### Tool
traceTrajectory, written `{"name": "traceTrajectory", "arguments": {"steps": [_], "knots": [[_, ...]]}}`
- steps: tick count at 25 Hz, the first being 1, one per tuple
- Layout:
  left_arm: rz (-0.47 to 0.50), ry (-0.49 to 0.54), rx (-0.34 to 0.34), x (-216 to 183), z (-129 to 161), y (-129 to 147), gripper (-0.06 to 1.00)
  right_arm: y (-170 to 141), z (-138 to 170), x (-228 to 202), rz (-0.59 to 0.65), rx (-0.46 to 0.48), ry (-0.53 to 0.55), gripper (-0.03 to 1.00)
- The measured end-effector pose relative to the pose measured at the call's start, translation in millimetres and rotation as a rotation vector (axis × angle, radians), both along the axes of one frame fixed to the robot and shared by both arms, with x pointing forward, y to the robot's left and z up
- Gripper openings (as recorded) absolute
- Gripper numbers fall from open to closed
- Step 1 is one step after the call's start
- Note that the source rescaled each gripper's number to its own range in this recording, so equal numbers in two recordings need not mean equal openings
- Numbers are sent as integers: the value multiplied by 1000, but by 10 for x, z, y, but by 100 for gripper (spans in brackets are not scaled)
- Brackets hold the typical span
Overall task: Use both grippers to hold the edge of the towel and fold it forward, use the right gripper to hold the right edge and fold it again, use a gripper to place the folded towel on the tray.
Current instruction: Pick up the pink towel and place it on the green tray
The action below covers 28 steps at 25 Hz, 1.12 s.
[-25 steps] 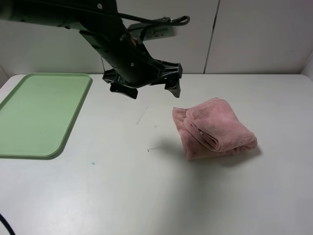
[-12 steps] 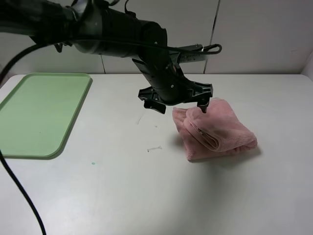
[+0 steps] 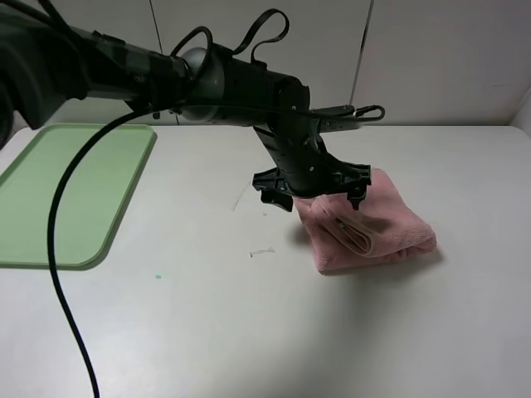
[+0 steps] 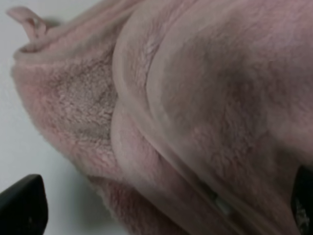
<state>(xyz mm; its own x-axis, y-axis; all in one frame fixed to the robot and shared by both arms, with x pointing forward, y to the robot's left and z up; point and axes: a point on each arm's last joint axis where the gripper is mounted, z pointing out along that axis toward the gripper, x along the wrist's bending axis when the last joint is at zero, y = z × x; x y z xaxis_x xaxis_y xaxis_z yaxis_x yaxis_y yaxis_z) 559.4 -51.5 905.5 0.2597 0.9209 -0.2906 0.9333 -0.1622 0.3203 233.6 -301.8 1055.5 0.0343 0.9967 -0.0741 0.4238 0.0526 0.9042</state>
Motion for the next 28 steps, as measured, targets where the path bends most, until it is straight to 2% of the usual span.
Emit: {"name": "traceTrajectory", "arguments": {"steps": [6,14,23,26,28], "knots": [[50,43,14,3,-197,-2,100,0,0,0,0,0,0,100],[74,37,-14,33,-329,-37,100,0,0,0,0,0,0,100],[88,7,-92,15,-376,-174,100,0,1,0,0,0,-1,100],[87,4,-100,-1,-386,-199,94,0,1,0,0,0,-1,100],[85,5,-100,-9,-394,-207,84,0,1,0,0,0,-1,100]]}}
